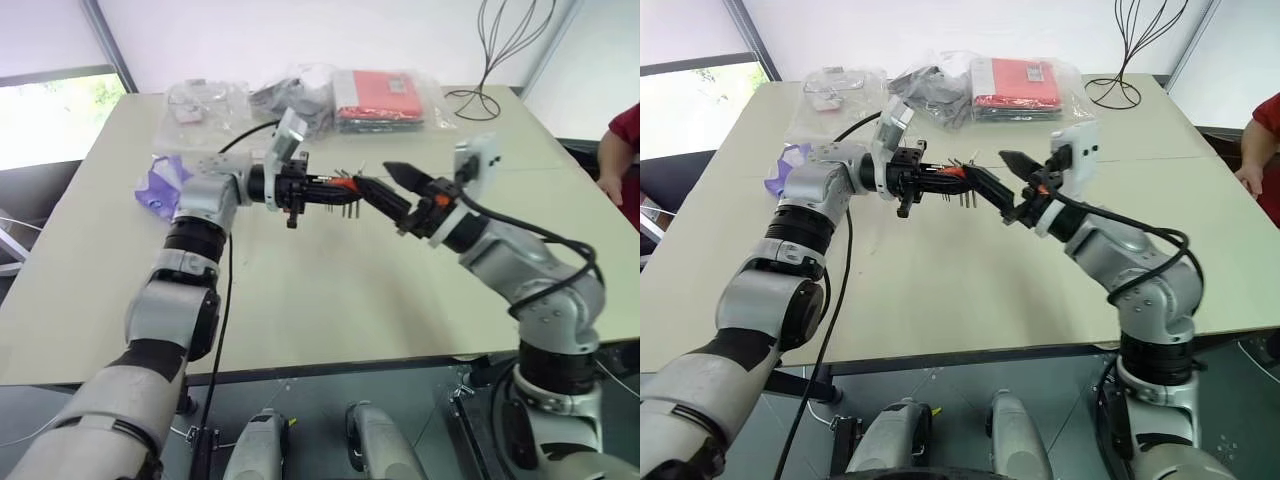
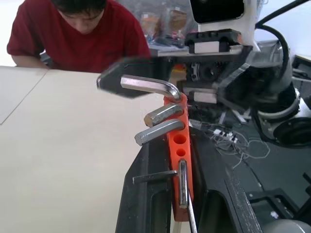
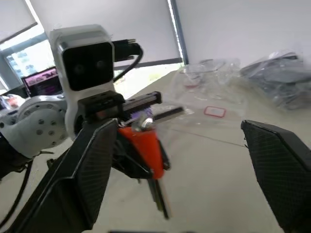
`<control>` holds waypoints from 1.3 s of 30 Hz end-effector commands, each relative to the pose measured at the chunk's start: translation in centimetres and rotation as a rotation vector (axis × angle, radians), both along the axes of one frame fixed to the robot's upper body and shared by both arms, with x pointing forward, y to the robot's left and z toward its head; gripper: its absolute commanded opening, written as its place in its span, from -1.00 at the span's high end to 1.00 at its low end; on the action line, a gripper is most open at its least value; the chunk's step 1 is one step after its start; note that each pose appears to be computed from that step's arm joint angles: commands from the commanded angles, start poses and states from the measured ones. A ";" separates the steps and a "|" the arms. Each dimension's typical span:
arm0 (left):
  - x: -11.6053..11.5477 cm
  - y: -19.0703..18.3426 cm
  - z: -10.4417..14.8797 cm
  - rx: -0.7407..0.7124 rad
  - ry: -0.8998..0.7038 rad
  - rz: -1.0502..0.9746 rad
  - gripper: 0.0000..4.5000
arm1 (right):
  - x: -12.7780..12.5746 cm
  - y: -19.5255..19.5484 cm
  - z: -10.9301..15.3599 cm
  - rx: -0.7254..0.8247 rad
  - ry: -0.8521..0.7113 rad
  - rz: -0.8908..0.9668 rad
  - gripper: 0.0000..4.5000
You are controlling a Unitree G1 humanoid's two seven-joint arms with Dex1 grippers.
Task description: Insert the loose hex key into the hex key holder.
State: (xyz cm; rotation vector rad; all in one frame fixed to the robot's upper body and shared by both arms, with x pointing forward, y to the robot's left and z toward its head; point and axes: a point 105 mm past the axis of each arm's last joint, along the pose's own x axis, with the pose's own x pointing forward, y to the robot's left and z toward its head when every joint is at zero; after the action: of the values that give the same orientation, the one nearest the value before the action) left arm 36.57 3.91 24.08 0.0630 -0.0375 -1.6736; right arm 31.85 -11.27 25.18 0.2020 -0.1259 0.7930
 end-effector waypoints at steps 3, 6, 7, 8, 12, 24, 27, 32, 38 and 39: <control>0.6 1.5 -0.6 0.011 0.015 0.074 1.00 | -2.2 -1.4 1.2 -0.071 -0.052 0.044 -0.92; 1.5 2.2 -3.6 0.038 0.168 0.172 1.00 | -2.1 -2.0 0.9 -0.081 -0.049 0.020 -0.92; 1.6 2.3 -4.3 0.052 0.197 0.189 1.00 | -2.0 -2.1 0.9 -0.080 -0.048 0.015 -0.92; 1.5 2.4 -4.9 0.064 0.212 0.192 1.00 | -2.0 -2.1 0.8 -0.079 -0.048 0.013 -0.92; 1.2 2.8 -7.3 0.119 0.268 0.208 1.00 | -1.7 -1.7 0.4 -0.060 -0.036 0.018 -0.92; 2.9 4.1 -10.0 0.170 0.319 0.371 0.59 | -1.9 -0.2 -0.6 -0.024 -0.011 0.041 -0.96; 3.1 4.3 -10.0 0.169 0.319 0.383 0.04 | -1.9 -0.2 -0.6 -0.027 -0.009 0.037 -0.96; 5.3 6.5 -10.1 0.179 0.161 0.602 -0.63 | -1.8 -0.4 -0.7 -0.025 -0.006 0.032 -0.96; 7.0 9.7 -8.3 0.096 0.105 0.787 -0.63 | -1.8 -0.6 -0.8 -0.024 0.001 0.024 -0.96; 7.0 9.9 -7.9 0.080 0.099 0.795 -0.63 | -1.8 -0.6 -0.9 -0.024 0.003 0.024 -0.96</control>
State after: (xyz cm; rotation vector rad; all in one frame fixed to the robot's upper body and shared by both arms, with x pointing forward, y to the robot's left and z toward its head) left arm 42.99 13.59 13.55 0.0457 0.2125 -0.8972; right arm 30.59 -11.78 23.07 0.2023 -0.0512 0.8137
